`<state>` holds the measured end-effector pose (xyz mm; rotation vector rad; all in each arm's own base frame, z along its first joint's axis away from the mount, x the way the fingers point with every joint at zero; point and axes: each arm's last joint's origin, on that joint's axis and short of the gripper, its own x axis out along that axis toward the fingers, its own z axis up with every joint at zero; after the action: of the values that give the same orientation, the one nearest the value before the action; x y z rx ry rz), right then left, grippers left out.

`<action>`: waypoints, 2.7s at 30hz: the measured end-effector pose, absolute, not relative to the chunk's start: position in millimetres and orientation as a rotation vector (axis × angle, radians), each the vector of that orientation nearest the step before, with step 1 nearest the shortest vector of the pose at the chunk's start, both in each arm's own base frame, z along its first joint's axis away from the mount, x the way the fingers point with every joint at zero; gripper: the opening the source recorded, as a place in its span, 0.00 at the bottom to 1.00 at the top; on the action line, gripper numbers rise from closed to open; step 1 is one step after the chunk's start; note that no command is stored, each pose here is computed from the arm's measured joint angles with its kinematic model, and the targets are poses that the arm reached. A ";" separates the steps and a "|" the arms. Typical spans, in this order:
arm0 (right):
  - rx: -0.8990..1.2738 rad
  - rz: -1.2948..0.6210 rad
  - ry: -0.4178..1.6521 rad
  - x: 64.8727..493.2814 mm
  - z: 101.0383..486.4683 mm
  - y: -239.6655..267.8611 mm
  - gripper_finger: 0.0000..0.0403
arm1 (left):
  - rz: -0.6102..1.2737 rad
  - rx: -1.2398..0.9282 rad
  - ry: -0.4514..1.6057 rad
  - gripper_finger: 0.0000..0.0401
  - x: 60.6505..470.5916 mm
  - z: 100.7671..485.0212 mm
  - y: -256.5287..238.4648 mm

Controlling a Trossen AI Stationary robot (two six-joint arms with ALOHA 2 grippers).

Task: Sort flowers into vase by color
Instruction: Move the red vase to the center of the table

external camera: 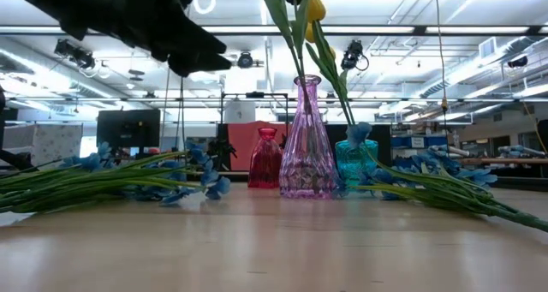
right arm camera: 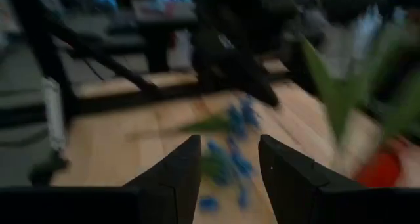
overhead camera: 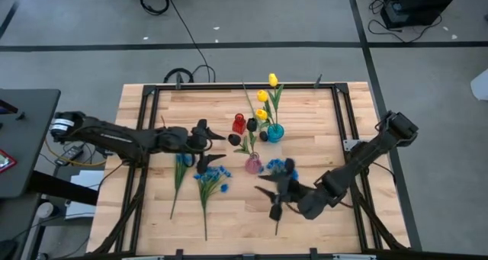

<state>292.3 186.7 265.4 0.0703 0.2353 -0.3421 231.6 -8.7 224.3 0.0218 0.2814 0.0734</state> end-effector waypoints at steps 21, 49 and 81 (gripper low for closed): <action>0.177 -0.564 0.640 202.4 212.7 102.3 0.40 | 0.256 0.084 0.582 0.68 255.7 231.6 128.5; 0.154 -0.497 0.510 173.2 191.0 59.2 0.40 | 0.257 0.005 0.571 0.77 300.0 188.7 147.4; 0.173 -0.453 0.491 184.3 198.3 43.3 0.40 | 0.283 -0.036 0.504 0.52 312.4 170.8 156.6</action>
<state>184.3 43.3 198.3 0.1728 0.4911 -0.4532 312.4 156.6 170.8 -0.0357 0.5036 0.2831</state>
